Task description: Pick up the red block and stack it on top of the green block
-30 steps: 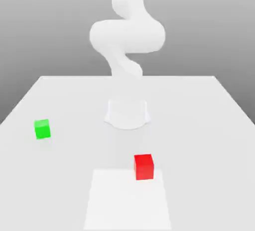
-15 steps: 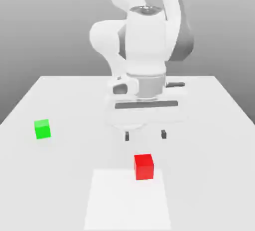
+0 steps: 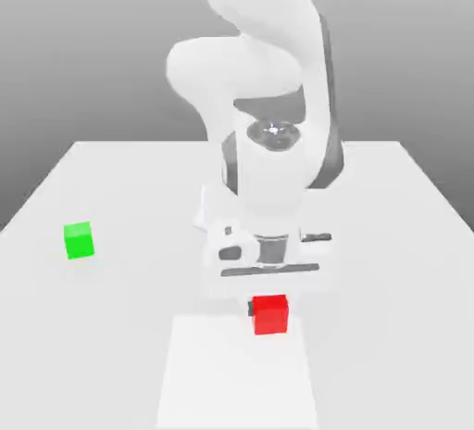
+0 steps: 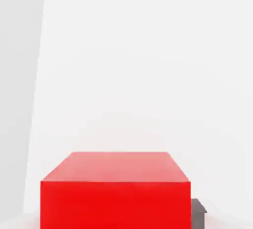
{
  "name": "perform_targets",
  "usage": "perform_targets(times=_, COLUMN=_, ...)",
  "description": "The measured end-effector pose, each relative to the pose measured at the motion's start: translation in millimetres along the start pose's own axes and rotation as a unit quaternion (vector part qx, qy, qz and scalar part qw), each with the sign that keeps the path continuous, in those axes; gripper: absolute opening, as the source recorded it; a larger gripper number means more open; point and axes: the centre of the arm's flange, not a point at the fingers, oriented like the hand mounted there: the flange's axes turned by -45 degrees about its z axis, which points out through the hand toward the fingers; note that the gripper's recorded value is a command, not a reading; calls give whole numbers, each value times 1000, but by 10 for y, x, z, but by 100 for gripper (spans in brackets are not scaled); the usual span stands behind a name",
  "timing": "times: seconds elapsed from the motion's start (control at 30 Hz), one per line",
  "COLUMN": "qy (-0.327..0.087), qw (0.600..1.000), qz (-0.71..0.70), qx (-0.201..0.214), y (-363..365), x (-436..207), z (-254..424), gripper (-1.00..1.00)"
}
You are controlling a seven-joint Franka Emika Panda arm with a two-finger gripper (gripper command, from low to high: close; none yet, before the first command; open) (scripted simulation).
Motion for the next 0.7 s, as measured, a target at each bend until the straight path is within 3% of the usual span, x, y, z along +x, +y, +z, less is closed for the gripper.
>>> perform_targets(times=0.23, qy=0, qw=1000, qz=14, qx=-1, y=85, x=-11, z=-496, gripper=-100)
perform_targets(times=0.47, qy=3, qw=981, qz=193, qx=-3, y=1198, x=-170, z=-664, gripper=-100)
perform_targets(times=0.7, qy=3, qw=925, qz=380, qx=-5, y=2264, x=-771, z=-781, gripper=-100)
